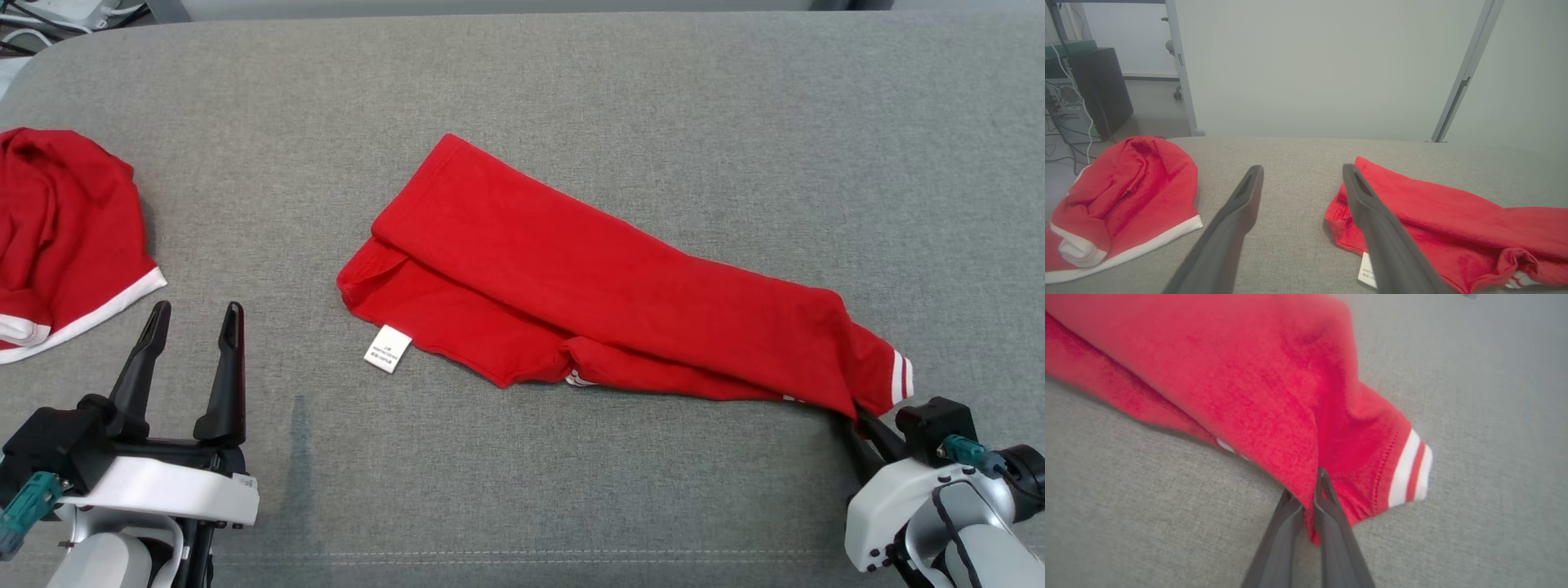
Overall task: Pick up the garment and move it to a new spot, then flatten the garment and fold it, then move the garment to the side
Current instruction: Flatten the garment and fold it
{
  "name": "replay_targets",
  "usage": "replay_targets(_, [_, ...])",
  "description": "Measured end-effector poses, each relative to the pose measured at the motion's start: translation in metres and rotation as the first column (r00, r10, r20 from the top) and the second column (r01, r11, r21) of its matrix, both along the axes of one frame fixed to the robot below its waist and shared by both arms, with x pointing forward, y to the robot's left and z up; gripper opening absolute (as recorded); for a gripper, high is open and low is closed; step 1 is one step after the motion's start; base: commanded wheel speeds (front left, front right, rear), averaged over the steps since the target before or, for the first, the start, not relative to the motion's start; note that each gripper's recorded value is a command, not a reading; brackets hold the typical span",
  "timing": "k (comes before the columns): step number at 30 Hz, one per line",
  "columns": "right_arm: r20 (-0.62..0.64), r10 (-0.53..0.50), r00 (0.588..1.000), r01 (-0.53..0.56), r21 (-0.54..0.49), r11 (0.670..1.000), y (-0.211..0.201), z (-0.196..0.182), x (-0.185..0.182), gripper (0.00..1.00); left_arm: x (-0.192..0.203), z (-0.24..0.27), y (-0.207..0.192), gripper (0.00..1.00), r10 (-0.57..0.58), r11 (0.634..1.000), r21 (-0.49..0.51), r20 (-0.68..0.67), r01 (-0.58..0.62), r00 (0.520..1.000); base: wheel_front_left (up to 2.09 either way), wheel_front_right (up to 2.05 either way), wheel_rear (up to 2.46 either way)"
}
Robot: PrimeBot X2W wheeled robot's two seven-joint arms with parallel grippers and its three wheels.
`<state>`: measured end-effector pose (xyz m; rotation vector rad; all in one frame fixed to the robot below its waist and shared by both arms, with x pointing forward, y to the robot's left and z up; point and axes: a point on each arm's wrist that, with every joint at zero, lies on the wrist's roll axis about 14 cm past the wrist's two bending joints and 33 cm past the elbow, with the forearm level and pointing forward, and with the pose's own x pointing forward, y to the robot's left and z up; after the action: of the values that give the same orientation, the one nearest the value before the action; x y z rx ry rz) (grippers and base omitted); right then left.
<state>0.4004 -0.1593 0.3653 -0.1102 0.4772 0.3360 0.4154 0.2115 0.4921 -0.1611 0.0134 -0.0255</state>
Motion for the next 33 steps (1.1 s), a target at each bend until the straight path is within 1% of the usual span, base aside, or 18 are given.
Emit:
replay_targets(2, [-0.041,-0.005,0.999,0.008,0.06,0.998,0.006,0.001,-0.003,0.0,0.002,-0.001,-0.002,1.0,-0.006,1.0,-0.002,-0.001,0.006,1.0,0.0,0.0,0.0])
replay_targets(3, [-0.064,-0.011,0.998,0.017,0.105,0.994,0.01,0.004,-0.003,0.0,0.002,-0.002,-0.003,1.0,-0.008,1.0,-0.003,-0.004,0.008,1.0,0.0,0.0,0.0])
replay_targets(5, [-0.112,0.011,0.994,0.01,0.187,0.982,0.021,0.012,-0.004,0.0,0.004,-0.006,-0.004,1.0,-0.011,1.0,-0.006,-0.012,0.011,1.0,0.0,0.0,0.0])
replay_targets(11, [-0.167,0.033,0.985,0.031,0.368,0.929,0.015,0.061,0.022,0.0,0.011,-0.007,-0.01,1.0,-0.024,1.0,-0.017,-0.006,0.024,1.0,0.0,0.0,0.0])
replay_targets(13, [-0.198,0.042,0.979,0.048,0.427,0.903,0.014,0.073,0.03,0.0,0.014,-0.005,-0.012,1.0,-0.03,0.999,-0.025,0.003,0.03,1.0,0.0,0.0,0.0])
replay_targets(15, [-0.233,0.049,0.971,0.076,0.499,0.863,0.014,0.084,0.04,0.0,0.015,-0.004,-0.011,1.0,-0.031,0.999,-0.024,0.008,0.031,0.999,0.0,0.0,0.0])
replay_targets(16, [-0.233,0.049,0.971,0.076,0.499,0.863,0.014,0.084,0.04,0.0,0.015,-0.004,-0.011,1.0,-0.031,0.999,-0.024,0.008,0.031,0.999,0.0,0.0,0.0])
replay_targets(17, [-0.244,0.058,0.968,0.093,0.563,0.821,0.016,0.096,0.053,0.0,0.017,-0.004,-0.01,1.0,-0.03,0.999,-0.024,0.009,0.03,1.0,0.0,0.0,0.0])
replay_targets(19, [-0.246,0.069,0.967,0.106,0.632,0.768,0.018,0.11,0.069,0.0,0.017,-0.003,-0.008,1.0,-0.03,0.999,-0.021,0.013,0.03,0.999,0.0,0.0,0.0])
replay_targets(20, [-0.234,0.056,0.971,0.117,0.66,0.743,0.017,0.117,0.08,0.0,0.019,-0.003,-0.008,1.0,-0.028,0.999,-0.016,0.013,0.029,1.0,0.0,0.0,0.0])
replay_targets(22, [-0.215,0.038,0.976,0.126,0.695,0.708,0.017,0.127,0.101,0.0,0.02,-0.004,-0.007,1.0,-0.031,0.999,-0.017,0.015,0.031,0.999,0.0,0.0,0.0])
replay_targets(24, [-0.192,-0.02,0.981,0.155,0.721,0.675,0.012,0.132,0.126,0.0,0.022,-0.004,-0.007,1.0,-0.034,0.999,-0.017,0.015,0.034,0.999,0.0,0.0,0.0])
replay_targets(26, [-0.187,-0.105,0.977,0.21,0.747,0.63,0.002,0.13,0.149,0.0,0.022,-0.006,-0.005,1.0,-0.026,1.0,-0.016,0.009,0.026,1.0,0.0,0.0,0.0])
replay_targets(27, [-0.187,-0.105,0.977,0.21,0.747,0.63,0.002,0.13,0.149,0.0,0.022,-0.006,-0.005,1.0,-0.026,1.0,-0.016,0.009,0.026,1.0,0.0,0.0,0.0])
replay_targets(28, [-0.21,-0.179,0.961,0.276,0.751,0.6,-0.007,0.118,0.165,0.0,0.022,-0.009,-0.005,1.0,-0.019,1.0,-0.022,0.004,0.019,1.0,0.0,0.0,0.0])
replay_targets(29, [-0.21,-0.179,0.961,0.276,0.751,0.6,-0.007,0.118,0.165,0.0,0.022,-0.009,-0.005,1.0,-0.019,1.0,-0.022,0.004,0.019,1.0,0.0,0.0,0.0])
replay_targets(33, [-0.261,-0.28,0.924,0.379,0.718,0.584,-0.015,0.086,0.184,0.0,0.018,-0.015,0.001,1.0,-0.008,1.0,-0.018,-0.016,0.008,1.0,0.0,0.0,0.0])
